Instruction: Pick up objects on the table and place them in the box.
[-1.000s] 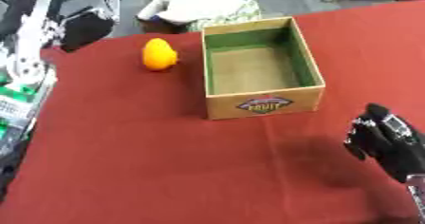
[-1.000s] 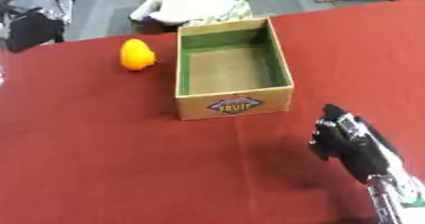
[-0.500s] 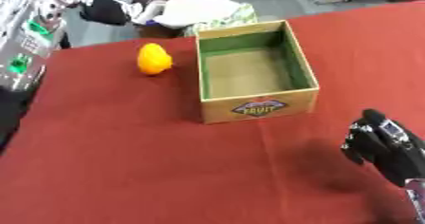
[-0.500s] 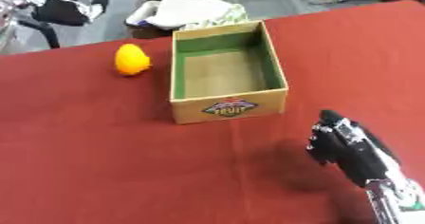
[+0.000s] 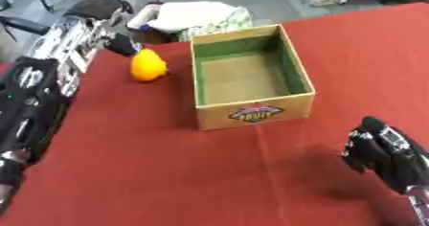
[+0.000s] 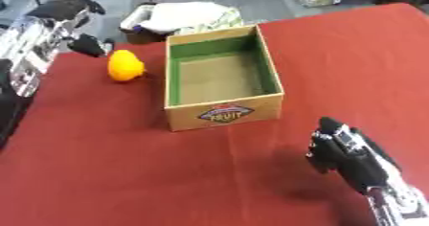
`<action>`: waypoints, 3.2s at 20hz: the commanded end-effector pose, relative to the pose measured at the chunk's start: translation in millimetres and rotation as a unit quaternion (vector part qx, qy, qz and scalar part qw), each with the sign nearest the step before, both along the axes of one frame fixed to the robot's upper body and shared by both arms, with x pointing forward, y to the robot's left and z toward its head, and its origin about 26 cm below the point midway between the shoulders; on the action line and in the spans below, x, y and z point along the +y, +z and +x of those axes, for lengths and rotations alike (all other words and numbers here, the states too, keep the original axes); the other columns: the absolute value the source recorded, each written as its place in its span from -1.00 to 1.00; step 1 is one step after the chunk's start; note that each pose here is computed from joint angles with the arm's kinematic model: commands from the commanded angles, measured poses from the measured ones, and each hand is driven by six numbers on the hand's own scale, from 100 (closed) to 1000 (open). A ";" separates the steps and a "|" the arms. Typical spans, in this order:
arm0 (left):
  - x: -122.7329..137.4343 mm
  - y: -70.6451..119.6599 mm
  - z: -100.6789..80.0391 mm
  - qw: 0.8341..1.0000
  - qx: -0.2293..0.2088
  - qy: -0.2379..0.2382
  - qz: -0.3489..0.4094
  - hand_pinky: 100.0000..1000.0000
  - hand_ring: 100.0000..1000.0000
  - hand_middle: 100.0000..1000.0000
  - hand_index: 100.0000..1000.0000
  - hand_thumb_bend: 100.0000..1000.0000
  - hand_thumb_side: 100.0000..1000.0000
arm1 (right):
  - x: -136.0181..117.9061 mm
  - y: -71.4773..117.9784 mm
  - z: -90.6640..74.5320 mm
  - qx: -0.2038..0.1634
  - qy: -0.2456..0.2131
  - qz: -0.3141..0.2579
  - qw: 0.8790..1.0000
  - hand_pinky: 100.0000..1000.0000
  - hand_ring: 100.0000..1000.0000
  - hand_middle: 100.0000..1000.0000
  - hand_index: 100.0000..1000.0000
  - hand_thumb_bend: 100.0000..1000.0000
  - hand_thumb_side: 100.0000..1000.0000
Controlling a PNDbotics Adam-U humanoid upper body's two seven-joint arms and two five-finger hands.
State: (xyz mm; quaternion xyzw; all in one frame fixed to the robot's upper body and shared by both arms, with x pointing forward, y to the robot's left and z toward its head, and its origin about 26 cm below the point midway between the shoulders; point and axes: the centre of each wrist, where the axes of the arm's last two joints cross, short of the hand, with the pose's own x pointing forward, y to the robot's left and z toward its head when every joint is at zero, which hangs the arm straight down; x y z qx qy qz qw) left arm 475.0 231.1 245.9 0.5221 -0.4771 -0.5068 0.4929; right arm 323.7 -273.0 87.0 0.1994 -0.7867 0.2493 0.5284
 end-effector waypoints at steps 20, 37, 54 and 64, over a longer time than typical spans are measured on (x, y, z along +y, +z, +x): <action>0.1 -55.7 19.8 0.995 -0.006 0.092 -0.037 0.43 0.58 0.68 0.77 -0.62 -0.38 | 5.9 14.9 3.7 -0.026 0.013 -0.003 1.000 -1.00 -1.00 -1.00 -1.00 -1.00 0.57; -3.7 -81.8 17.7 0.992 -0.045 0.119 0.010 -0.02 -0.18 -0.19 0.10 -0.82 -0.57 | 7.5 18.7 5.7 -0.033 0.012 0.000 0.999 -1.00 -1.00 -1.00 -1.00 -1.00 0.57; -15.8 -17.2 4.7 0.953 -0.291 0.078 -0.012 -0.52 -0.88 -1.00 -0.80 -1.00 -0.46 | 4.8 16.1 4.6 -0.028 0.004 -0.004 1.000 -1.00 -1.00 -1.00 -1.00 -1.00 0.58; -98.0 37.4 -48.9 0.944 -0.290 -0.143 -0.059 -0.46 -0.84 -1.00 -0.76 -1.00 -0.55 | 6.1 15.7 4.7 -0.028 0.006 -0.004 1.000 -1.00 -1.00 -1.00 -1.00 -1.00 0.58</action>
